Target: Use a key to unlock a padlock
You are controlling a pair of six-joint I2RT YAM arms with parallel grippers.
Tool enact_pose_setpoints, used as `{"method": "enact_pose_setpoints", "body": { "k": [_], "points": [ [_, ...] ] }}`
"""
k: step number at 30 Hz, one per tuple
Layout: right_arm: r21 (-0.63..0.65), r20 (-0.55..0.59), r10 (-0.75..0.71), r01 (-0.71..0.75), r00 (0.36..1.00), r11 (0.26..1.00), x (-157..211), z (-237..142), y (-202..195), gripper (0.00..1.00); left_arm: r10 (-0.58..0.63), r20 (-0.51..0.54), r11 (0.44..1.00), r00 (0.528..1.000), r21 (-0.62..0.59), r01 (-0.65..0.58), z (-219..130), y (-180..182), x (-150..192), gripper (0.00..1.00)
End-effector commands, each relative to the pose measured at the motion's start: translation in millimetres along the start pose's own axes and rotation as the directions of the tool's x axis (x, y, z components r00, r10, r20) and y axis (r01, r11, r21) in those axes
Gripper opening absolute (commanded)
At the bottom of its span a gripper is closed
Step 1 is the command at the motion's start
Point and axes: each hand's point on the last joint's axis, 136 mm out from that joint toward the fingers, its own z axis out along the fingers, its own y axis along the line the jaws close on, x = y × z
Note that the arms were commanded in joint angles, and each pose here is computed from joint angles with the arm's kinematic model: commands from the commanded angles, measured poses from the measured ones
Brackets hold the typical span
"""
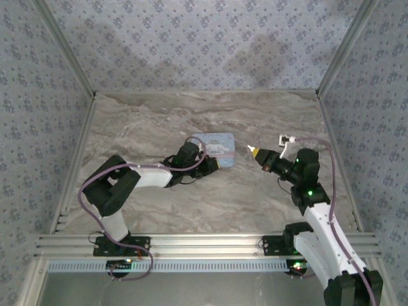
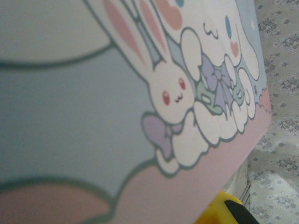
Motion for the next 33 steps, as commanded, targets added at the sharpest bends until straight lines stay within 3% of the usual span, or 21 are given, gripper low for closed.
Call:
{"method": "enact_pose_setpoints", "body": {
  "k": [1,10,20,33],
  "points": [
    [-0.056,0.055,0.137,-0.134,0.989,0.989,2,-5,0,0.0,0.008,0.038,0.993,0.999,0.121,-0.012,-11,-42,-17,0.0],
    [0.012,0.086,0.255,-0.257,0.963,0.966,39,-6,-43,0.0,-0.013,0.037,0.988,0.999,0.152,0.007,-13,-50,-19,0.0],
    [0.065,0.049,0.269,-0.272,0.962,0.96,86,10,-62,0.0,-0.039,0.038,0.983,0.999,0.183,0.031,-14,-57,-24,0.0],
    [0.029,0.072,0.306,-0.308,0.949,0.951,80,18,-43,0.0,-0.076,0.038,0.972,0.996,0.227,0.066,-16,-59,-25,0.0]
  ]
}}
